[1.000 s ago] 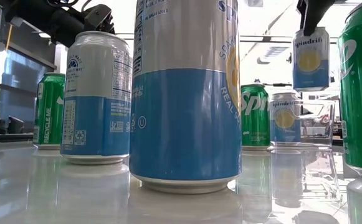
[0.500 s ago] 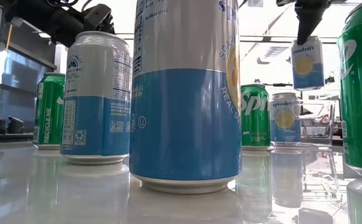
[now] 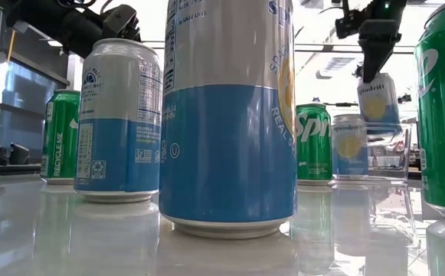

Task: Sort soda cans
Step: Put the blue-white soda can into the top right transparent bin

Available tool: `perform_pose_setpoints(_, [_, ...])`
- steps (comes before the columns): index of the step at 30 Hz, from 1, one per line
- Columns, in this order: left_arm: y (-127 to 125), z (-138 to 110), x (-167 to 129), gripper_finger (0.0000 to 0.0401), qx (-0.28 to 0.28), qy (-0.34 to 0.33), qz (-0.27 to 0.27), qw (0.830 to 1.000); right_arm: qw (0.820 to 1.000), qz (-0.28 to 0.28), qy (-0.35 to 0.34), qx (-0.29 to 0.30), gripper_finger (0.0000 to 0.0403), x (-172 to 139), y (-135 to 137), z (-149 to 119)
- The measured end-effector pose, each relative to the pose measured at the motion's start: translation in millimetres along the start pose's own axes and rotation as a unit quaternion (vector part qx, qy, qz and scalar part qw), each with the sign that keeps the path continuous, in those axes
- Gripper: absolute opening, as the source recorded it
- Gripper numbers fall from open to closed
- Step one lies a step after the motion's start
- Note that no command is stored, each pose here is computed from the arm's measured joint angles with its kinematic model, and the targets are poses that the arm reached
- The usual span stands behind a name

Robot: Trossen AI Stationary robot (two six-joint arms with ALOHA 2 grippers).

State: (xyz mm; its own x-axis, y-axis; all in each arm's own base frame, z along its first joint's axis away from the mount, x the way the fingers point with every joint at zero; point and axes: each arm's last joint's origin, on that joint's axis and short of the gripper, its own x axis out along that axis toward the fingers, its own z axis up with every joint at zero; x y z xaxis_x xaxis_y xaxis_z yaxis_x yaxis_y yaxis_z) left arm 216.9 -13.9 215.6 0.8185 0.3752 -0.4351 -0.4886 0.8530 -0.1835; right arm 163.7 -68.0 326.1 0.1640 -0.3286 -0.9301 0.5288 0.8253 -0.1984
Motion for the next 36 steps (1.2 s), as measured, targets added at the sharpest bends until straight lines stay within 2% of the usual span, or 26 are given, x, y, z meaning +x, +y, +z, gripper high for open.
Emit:
perform_pose_setpoints(5, [0, 0, 0, 0.0279, 0.0, 0.0, 0.0, 1.0, 1.0, 0.022, 0.004, -0.005, 0.0247, 10, -3, -7])
perform_pose_setpoints(21, [0, 0, 0, 0.0279, -0.005, -0.001, 0.0, 1.0, 0.997, 0.057, 0.06, -0.006, 0.0247, 71, -9, -25])
perform_pose_setpoints(27, [0, 0, 0, 0.0279, -0.005, -0.001, 0.0, 1.0, 0.996, 0.067, 0.059, 0.012, 0.0249, 77, -13, -27])
perform_pose_setpoints(36, [0, 0, 0, 0.0279, -0.01, -0.002, -0.001, 1.0, 0.995, 0.073, 0.069, 0.023, 0.0308, 75, -22, -27])
